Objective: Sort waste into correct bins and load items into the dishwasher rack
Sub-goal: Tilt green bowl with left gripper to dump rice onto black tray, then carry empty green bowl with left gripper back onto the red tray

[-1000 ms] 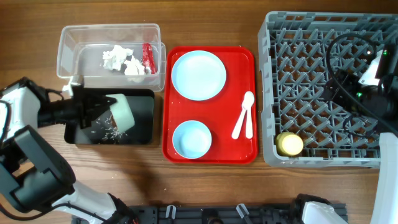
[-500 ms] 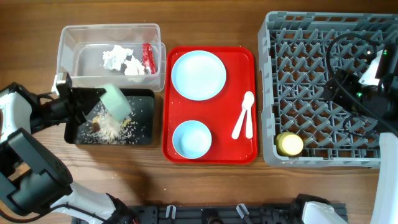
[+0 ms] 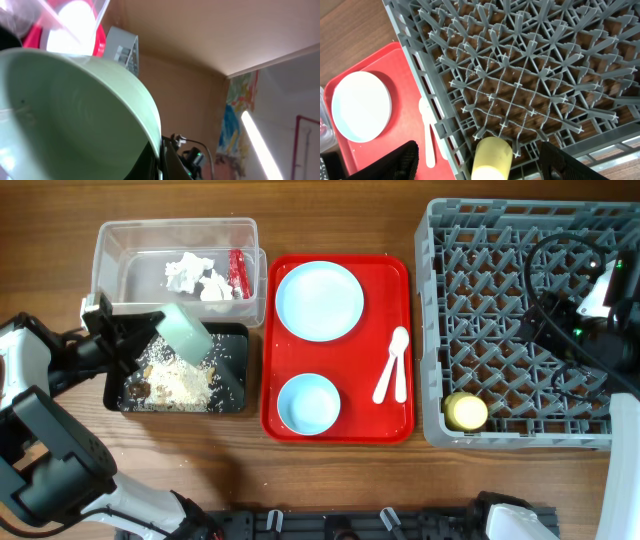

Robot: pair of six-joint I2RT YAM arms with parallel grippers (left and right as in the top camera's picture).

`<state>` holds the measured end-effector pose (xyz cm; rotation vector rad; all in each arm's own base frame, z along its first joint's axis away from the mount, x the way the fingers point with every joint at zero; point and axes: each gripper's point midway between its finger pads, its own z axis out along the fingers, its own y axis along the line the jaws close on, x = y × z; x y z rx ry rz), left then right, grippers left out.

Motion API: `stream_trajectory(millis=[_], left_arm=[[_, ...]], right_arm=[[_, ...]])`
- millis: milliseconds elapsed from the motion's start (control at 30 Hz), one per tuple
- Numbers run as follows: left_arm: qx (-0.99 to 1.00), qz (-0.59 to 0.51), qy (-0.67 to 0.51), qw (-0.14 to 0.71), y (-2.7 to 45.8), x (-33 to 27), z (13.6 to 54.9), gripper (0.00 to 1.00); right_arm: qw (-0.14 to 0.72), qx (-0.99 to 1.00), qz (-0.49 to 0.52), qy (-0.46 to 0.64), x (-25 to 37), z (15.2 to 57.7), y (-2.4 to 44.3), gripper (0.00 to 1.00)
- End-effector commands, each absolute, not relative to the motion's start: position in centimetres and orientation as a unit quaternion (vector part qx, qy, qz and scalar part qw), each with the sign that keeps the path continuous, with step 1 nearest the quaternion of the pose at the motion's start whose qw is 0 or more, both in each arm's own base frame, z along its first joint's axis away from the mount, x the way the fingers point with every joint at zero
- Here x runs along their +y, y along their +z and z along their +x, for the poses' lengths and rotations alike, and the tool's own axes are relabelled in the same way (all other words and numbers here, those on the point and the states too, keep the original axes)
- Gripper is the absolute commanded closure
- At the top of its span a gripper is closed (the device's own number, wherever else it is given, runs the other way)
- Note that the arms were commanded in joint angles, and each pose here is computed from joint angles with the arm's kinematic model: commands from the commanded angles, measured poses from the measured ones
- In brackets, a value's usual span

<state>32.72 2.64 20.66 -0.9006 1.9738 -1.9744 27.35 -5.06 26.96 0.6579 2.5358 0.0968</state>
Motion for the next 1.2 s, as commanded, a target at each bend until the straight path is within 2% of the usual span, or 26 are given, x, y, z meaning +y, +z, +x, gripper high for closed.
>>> stream_trajectory(millis=[0, 333, 400, 467, 633, 800, 933, 1167], left_arm=[[0.649, -0.317, -0.683, 0.109, 21.4, 3.0, 33.0, 0.96], [0.641, -0.328, -0.688, 0.096, 21.7, 2.8, 32.9, 0.96], [0.653, -0.305, -0.683, 0.122, 21.4, 3.1, 33.3, 0.96], [0.655, -0.331, -0.674, 0.085, 20.6, 2.9, 33.0, 0.96], [0.662, -0.318, -0.674, 0.084, 20.9, 2.1, 32.6, 0.96], [0.711, -0.27, -0.645, 0.075, 19.5, 0.3, 32.1, 0.96], [0.724, -0.23, -0.648, 0.052, 20.2, -2.8, 31.9, 0.96], [0.793, -0.018, -0.608, 0.037, 23.4, -13.6, 32.0, 0.96]], right_arm=[[0.259, 0.936, 0.234, 0.039, -5.0, 27.5, 27.1, 0.21], [0.259, 0.936, 0.234, 0.039, -5.0, 27.5, 27.0, 0.21], [0.259, 0.936, 0.234, 0.039, -5.0, 27.5, 27.1, 0.21], [0.26, 0.936, 0.234, 0.039, -5.0, 27.6, 27.1, 0.21], [0.259, 0.936, 0.234, 0.038, -5.0, 27.5, 27.0, 0.21], [0.259, 0.936, 0.234, 0.038, -5.0, 27.5, 27.1, 0.21], [0.259, 0.936, 0.234, 0.038, -5.0, 27.5, 27.0, 0.21], [0.259, 0.936, 0.234, 0.039, -5.0, 27.5, 27.0, 0.21]])
